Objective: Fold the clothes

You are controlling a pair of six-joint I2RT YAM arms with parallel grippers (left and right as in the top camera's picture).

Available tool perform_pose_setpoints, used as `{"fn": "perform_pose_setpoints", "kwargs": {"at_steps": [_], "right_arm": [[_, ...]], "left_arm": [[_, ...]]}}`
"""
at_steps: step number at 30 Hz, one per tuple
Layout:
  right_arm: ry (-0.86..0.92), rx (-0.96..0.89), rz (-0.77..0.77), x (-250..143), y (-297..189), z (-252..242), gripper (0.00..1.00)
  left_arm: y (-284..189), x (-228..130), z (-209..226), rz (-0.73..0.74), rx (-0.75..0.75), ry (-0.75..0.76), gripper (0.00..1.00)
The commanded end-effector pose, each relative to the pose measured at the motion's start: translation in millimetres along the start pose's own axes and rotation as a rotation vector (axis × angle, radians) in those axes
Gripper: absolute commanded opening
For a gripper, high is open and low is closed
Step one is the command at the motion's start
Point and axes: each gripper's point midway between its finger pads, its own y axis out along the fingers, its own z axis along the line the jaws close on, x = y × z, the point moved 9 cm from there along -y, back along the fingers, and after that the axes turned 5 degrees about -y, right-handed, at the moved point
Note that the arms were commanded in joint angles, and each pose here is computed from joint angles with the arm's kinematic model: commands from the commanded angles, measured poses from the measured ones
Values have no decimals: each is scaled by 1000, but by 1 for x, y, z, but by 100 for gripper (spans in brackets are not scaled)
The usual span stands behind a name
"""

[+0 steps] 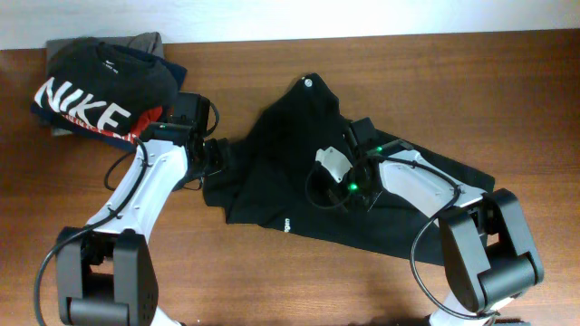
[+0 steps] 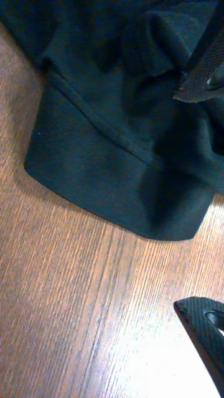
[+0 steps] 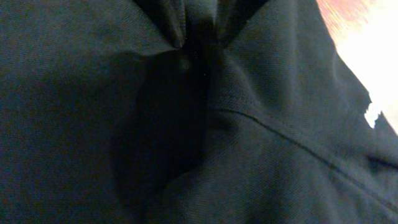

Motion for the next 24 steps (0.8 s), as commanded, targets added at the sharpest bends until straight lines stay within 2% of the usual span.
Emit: {"fn": "perform_pose_setpoints", "kwargs": {"at_steps": [1,6,15,24], "right_arm": [[-15,-5,1,4,2,0,8],[-16,-6,-2,4,2,0,4],[44,-33,-25,16,-9,-5,4],[104,-172,36,20,-23,-16,4]], "left_arm": [[0,5,-2,-2,-9,-12,99],[0,5,-2,-2,-9,-12,99],[0,5,-2,-3,-9,-12,99],[0,5,-2,-2,-9,-12,99]]}}
